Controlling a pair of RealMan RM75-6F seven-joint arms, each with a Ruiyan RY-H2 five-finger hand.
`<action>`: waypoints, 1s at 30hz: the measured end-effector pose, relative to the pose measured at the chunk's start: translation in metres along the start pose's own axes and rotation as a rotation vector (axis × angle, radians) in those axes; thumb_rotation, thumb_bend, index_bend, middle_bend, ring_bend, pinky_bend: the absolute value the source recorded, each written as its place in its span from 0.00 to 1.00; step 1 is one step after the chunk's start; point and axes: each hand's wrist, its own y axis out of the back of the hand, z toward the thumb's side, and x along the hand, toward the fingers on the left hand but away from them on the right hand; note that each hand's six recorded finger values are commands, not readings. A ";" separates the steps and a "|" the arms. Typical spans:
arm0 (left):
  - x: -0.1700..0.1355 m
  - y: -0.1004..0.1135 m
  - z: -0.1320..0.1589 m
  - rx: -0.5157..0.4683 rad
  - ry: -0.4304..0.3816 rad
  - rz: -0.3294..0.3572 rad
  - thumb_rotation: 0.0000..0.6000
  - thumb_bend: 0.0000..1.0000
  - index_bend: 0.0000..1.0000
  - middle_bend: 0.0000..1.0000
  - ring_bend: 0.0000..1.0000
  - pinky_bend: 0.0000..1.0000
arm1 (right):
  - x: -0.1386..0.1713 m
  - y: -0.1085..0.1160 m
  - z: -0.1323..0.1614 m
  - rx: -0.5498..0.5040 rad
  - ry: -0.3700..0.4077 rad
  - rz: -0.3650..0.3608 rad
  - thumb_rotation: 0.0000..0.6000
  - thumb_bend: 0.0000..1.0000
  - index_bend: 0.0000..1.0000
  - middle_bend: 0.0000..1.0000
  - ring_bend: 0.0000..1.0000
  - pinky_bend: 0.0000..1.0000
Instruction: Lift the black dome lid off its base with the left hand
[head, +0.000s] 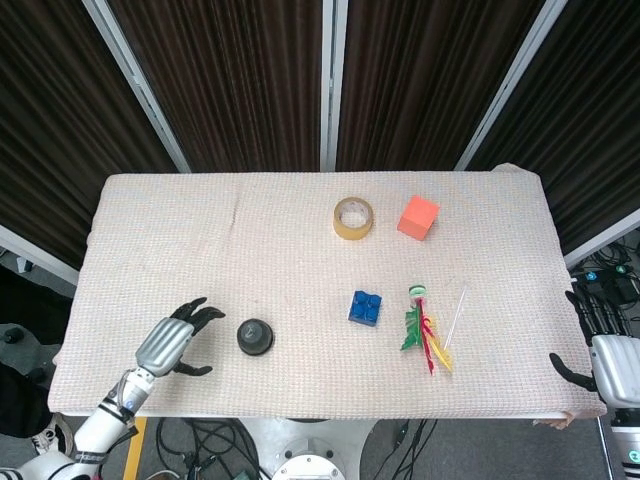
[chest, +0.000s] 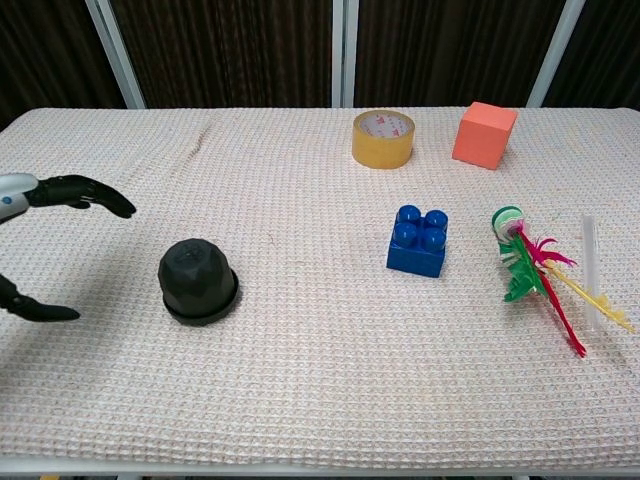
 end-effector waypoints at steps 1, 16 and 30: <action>0.003 -0.002 0.000 -0.004 -0.004 -0.003 1.00 0.00 0.17 0.18 0.03 0.12 | -0.001 0.000 0.001 0.001 0.002 -0.001 1.00 0.19 0.00 0.01 0.00 0.00; 0.033 -0.021 0.007 -0.063 -0.049 -0.071 1.00 0.00 0.16 0.17 0.03 0.12 | -0.002 -0.001 0.004 0.017 -0.004 0.007 1.00 0.19 0.00 0.01 0.00 0.00; 0.062 -0.042 0.008 -0.076 -0.037 -0.107 1.00 0.00 0.15 0.17 0.03 0.12 | -0.003 -0.006 0.001 0.020 -0.011 0.025 1.00 0.19 0.00 0.01 0.00 0.00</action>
